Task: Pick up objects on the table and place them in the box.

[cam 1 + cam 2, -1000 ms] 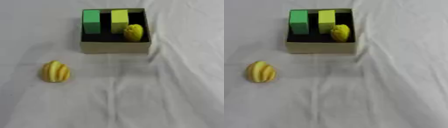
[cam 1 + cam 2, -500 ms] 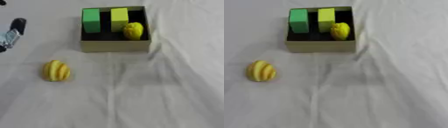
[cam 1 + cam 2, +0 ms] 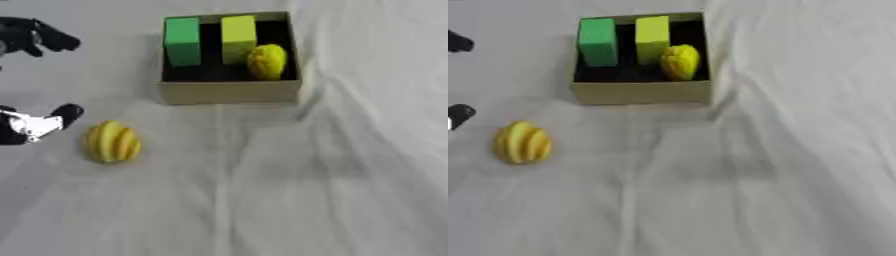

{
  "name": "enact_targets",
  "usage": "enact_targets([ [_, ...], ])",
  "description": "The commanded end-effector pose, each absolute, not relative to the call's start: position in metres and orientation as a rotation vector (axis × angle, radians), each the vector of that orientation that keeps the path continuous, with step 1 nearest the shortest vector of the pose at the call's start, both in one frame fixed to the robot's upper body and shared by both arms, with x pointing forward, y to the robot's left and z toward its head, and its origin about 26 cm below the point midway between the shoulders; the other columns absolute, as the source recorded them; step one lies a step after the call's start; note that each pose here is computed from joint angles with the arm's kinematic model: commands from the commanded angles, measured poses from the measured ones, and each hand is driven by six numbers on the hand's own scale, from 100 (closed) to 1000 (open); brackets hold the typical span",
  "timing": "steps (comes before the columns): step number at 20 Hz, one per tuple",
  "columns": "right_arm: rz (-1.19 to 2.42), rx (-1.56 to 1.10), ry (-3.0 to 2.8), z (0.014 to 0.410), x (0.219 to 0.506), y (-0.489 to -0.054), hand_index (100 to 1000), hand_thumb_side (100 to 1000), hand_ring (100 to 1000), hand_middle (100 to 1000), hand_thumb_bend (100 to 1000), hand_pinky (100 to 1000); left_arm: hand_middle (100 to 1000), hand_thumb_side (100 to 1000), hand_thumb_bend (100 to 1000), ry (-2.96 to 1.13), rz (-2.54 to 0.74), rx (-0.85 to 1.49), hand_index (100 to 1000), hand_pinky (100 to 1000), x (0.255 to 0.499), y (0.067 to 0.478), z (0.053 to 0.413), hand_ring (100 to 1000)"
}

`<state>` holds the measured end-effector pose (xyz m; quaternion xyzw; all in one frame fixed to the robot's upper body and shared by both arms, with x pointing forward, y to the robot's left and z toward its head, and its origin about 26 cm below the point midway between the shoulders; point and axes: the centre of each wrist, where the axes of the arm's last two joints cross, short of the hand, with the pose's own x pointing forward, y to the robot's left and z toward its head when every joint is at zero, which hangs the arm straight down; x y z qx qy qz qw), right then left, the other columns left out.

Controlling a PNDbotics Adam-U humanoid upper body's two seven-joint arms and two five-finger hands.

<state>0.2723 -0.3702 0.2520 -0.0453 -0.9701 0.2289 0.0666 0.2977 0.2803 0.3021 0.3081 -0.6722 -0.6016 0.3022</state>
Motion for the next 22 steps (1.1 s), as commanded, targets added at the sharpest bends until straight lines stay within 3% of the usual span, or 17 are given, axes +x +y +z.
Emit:
enact_targets([
  [1, 0.726, -0.147, -2.934, 0.257, 0.270, -0.368, 843, 471, 879, 720, 100, 903, 788, 378, 422, -1.715, -1.666, 0.847, 895, 785, 0.293, 0.281, 0.311, 835],
  [8, 0.732, -0.142, -2.919, 0.255, 0.271, -0.366, 841, 493, 876, 711, 100, 905, 770, 424, 551, -1.607, -1.700, 0.831, 894, 802, 0.295, 0.276, 0.304, 845],
  [22, 0.775, -0.150, -2.874, 0.244, 0.271, -0.363, 836, 519, 872, 699, 100, 908, 773, 366, 548, -1.483, -1.682, 0.882, 892, 805, 0.330, 0.266, 0.280, 786],
])
